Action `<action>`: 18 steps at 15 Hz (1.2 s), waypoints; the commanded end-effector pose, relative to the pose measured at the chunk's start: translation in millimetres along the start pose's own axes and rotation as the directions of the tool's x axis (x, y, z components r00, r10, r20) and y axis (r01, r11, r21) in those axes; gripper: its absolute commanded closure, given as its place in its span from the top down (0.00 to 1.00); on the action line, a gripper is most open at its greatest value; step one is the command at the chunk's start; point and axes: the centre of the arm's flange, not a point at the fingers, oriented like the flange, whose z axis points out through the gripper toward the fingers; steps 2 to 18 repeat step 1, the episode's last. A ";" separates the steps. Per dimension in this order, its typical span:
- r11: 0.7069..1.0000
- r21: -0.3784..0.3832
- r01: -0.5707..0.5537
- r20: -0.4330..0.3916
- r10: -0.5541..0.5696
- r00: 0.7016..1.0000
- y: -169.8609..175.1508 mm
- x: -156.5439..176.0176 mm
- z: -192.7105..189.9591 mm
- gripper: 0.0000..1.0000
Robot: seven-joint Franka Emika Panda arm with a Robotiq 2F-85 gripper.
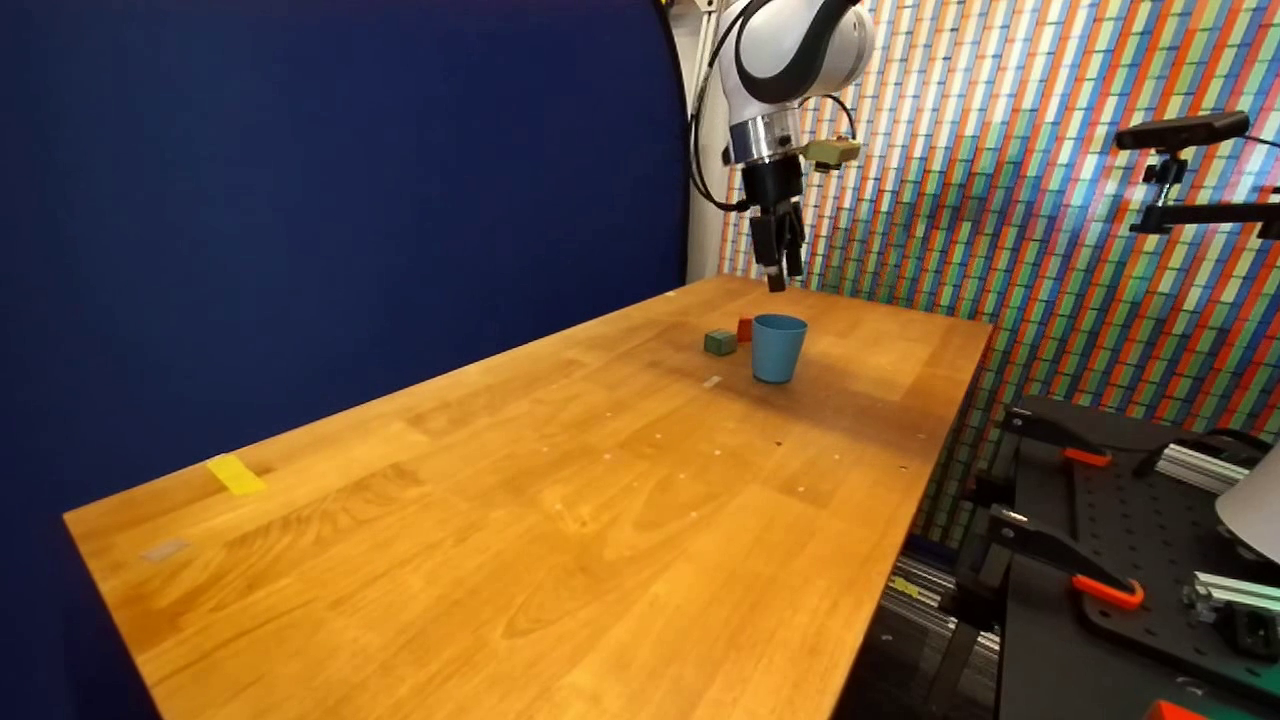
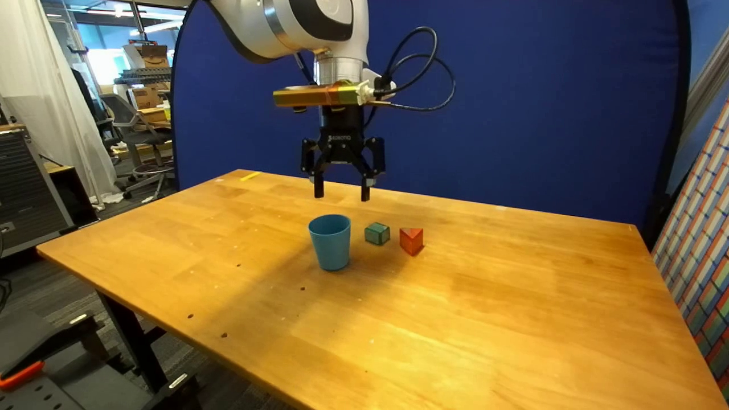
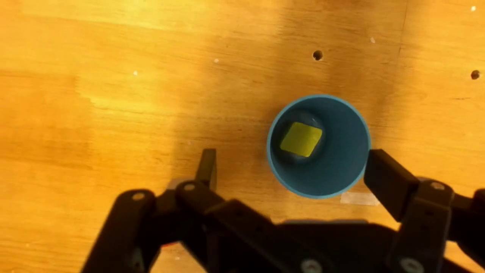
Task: Put the yellow block in the blue cup
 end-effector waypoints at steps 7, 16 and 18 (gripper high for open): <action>1.000 0.000 0.001 0.001 -0.001 1.000 -0.9 0.4 0.8 1.00; 1.000 0.000 0.001 0.001 -0.001 1.000 -0.9 0.4 0.8 1.00; 1.000 0.000 0.001 0.001 -0.001 1.000 -0.9 0.4 0.8 1.00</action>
